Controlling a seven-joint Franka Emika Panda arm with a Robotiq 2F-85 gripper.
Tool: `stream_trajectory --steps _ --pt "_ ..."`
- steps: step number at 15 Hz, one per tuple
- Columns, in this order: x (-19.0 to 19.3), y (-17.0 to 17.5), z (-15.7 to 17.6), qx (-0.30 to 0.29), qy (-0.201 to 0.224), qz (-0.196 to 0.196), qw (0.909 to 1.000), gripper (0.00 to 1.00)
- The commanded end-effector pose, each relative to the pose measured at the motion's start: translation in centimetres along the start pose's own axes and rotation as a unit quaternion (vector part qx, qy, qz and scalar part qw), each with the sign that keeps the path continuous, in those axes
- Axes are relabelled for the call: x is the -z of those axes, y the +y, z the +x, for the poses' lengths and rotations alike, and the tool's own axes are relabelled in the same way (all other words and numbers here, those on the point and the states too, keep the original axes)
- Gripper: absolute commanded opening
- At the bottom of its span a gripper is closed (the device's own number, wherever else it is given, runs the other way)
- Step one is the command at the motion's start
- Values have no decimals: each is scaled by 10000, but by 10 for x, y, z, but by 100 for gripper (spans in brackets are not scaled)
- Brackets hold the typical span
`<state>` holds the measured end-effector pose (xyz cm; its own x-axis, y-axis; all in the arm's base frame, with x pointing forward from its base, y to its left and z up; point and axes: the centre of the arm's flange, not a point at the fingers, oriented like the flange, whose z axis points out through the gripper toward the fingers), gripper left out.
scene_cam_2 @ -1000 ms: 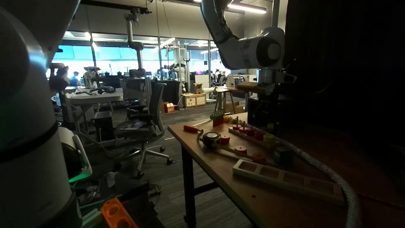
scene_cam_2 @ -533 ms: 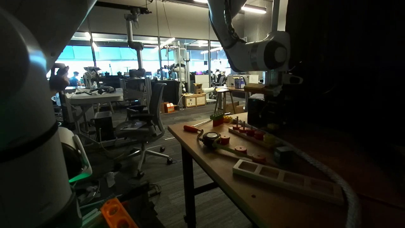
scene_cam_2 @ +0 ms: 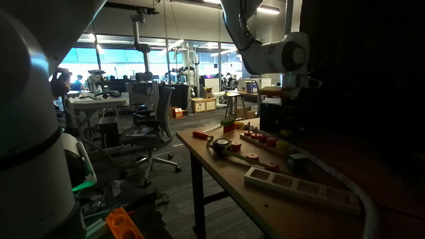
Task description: Stack two green square blocks and the yellow square block together respectively
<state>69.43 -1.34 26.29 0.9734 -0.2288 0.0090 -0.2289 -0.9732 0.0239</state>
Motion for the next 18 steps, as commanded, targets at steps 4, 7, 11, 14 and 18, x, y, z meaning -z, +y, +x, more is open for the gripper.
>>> stream_trajectory --steps 4,7,11,14,18 --pt "1 3 12 -166 -243 -104 9995 74" --pt "-4 4 13 -179 -302 -131 9993 51" --pt "-10 3 15 -197 -353 -160 9991 20" --pt "-10 4 15 -227 -384 -177 9988 22" --pt "1 4 11 -297 -389 -233 9985 22"
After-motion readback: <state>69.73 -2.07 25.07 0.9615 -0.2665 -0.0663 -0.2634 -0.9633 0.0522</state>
